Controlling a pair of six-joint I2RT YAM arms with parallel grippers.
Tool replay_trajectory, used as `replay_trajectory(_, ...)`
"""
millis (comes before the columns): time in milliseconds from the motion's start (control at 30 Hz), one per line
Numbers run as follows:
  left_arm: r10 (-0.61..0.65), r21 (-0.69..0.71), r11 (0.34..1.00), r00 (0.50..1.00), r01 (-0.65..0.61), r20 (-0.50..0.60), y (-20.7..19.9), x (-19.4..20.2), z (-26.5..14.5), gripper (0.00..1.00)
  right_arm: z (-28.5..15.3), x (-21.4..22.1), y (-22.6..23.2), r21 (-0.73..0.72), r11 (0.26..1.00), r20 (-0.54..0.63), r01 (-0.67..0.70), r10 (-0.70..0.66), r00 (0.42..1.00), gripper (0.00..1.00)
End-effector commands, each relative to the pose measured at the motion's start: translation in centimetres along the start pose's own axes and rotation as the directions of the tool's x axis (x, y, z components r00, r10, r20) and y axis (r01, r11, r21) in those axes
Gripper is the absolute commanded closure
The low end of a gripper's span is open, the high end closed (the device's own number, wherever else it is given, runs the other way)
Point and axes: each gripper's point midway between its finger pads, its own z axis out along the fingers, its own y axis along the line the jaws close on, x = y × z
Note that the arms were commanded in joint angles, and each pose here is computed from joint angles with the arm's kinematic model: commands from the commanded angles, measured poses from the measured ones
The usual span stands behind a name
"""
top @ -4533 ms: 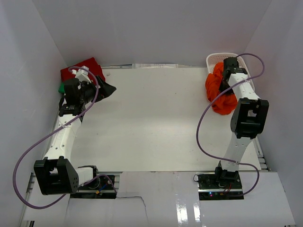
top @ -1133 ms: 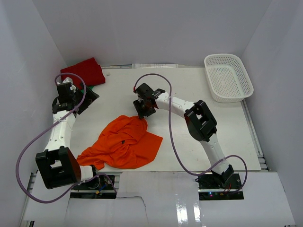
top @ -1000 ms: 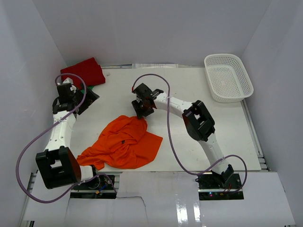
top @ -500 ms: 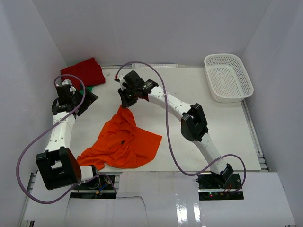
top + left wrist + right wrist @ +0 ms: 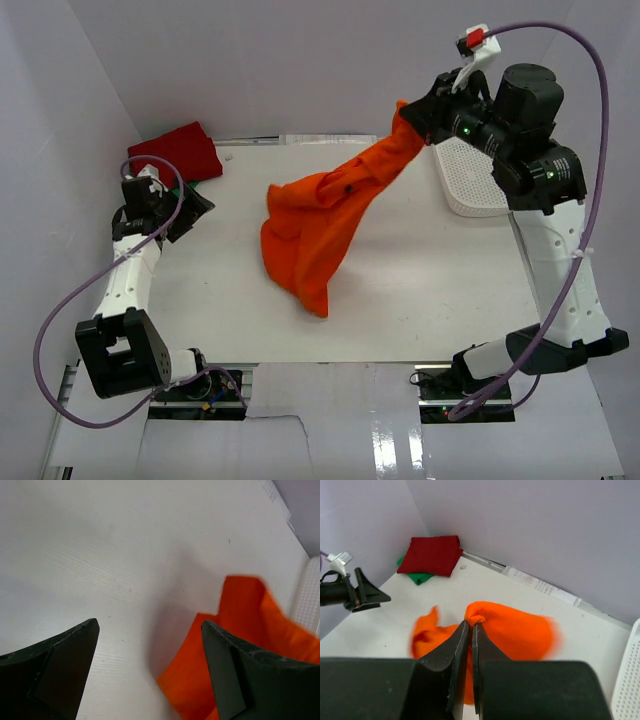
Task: Fold and stack the t-shirts
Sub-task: Flatten out the tshirt
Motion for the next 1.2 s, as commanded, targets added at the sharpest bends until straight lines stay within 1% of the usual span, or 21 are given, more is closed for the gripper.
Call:
replay_trajectory(0,0.106,0.162,0.983,0.986,-0.084,-0.128,-4.2,3.1,1.2,0.07,1.5,10.8,0.1,0.031,0.991,-0.348,-0.129,0.132,0.928,0.92)
replay_trajectory(33,0.122,0.185,0.979,0.971,-0.084,-0.206,-4.6,5.0,2.5,0.07,1.0,11.2,0.8,0.010,0.987,-0.358,-0.160,0.153,0.921,0.92)
replay_trajectory(67,0.181,0.240,0.963,0.951,-0.121,-0.251,-6.6,6.8,3.1,0.07,0.8,11.1,1.1,0.000,0.985,-0.352,-0.170,0.159,0.923,0.92)
replay_trajectory(133,0.224,0.289,0.949,0.910,-0.123,-0.350,-8.5,9.7,4.1,0.07,0.3,10.6,1.7,-0.005,0.984,-0.353,-0.176,0.163,0.922,0.92)
replay_trajectory(167,0.240,0.289,0.949,0.883,-0.126,-0.403,-9.0,11.8,5.2,0.07,-0.2,11.1,1.8,0.008,0.983,-0.381,-0.183,0.172,0.908,0.92)
replay_trajectory(233,0.247,0.312,0.943,0.878,-0.119,-0.409,-10.9,12.2,5.9,0.07,-0.9,10.7,1.7,0.035,0.985,-0.379,-0.171,0.172,0.909,0.92)
replay_trajectory(267,0.253,0.307,0.944,0.862,-0.121,-0.440,-11.3,13.6,6.7,0.07,-1.3,10.6,1.5,0.057,0.984,-0.377,-0.169,0.178,0.909,0.92)
replay_trajectory(333,0.276,0.331,0.935,0.853,-0.131,-0.443,-12.9,14.0,7.2,0.07,-2.1,10.7,0.9,0.104,0.983,-0.383,-0.154,0.182,0.906,0.92)
replay_trajectory(367,0.300,0.342,0.928,0.839,-0.146,-0.455,-13.6,15.1,7.3,0.07,-2.3,10.8,0.7,0.118,0.981,-0.386,-0.151,0.185,0.904,0.92)
replay_trajectory(500,0.305,0.310,0.938,0.793,-0.155,-0.527,-13.7,18.3,9.3,0.07,-2.6,11.3,0.4,0.139,0.980,-0.396,-0.145,0.190,0.899,0.92)
replay_trajectory(633,0.320,0.311,0.936,0.766,-0.164,-0.558,-14.8,20.6,10.9,0.07,-3.0,11.3,0.5,0.138,0.980,-0.392,-0.145,0.188,0.901,0.92)
replay_trajectory(733,0.341,0.246,0.939,0.744,-0.240,-0.574,-14.0,22.8,12.3,0.07,-3.3,11.3,0.6,0.133,0.980,-0.387,-0.146,0.187,0.903,0.92)
replay_trajectory(800,0.379,0.215,0.925,0.722,-0.313,-0.579,-14.0,23.9,12.8,0.09,-3.3,11.3,0.5,0.137,0.980,-0.382,-0.143,0.186,0.905,0.92)
replay_trajectory(833,0.382,0.170,0.920,0.713,-0.353,-0.587,-12.8,24.6,13.8,0.10,-3.4,11.2,0.5,0.138,0.980,-0.381,-0.141,0.184,0.906,0.92)
replay_trajectory(867,0.408,0.178,0.908,0.704,-0.379,-0.582,-13.4,25.0,14.0,0.16,-3.5,11.2,0.6,0.137,0.980,-0.381,-0.143,0.185,0.906,0.92)
replay_trajectory(933,0.421,0.148,0.892,0.665,-0.427,-0.616,-12.4,26.7,14.2,0.22,-3.5,11.4,0.4,0.142,0.980,-0.383,-0.140,0.185,0.905,0.92)
replay_trajectory(967,0.427,0.149,0.887,0.656,-0.436,-0.622,-12.3,27.1,14.2,0.30,-3.5,11.4,0.3,0.148,0.979,-0.382,-0.137,0.185,0.906,0.92)
replay_trajectory(1033,0.434,0.153,0.882,0.640,-0.446,-0.634,-12.1,27.9,14.2,0.42,-3.6,11.6,0.1,0.157,0.978,-0.384,-0.135,0.187,0.904,0.92)
replay_trajectory(1067,0.436,0.152,0.879,0.629,-0.453,-0.644,-11.8,28.4,14.4,0.66,-3.7,11.6,-0.1,0.166,0.977,-0.382,-0.134,0.189,0.905,0.92)
replay_trajectory(1133,0.429,0.147,0.880,0.624,-0.451,-0.654,-11.6,28.7,14.8,0.97,-3.6,11.6,-0.7,0.192,0.973,-0.376,-0.129,0.195,0.906,0.92)
replay_trajectory(1167,0.417,0.135,0.881,0.613,-0.453,-0.671,-11.0,29.2,15.2,1.00,-3.4,11.6,-1.0,0.203,0.970,-0.374,-0.132,0.201,0.905,0.92)
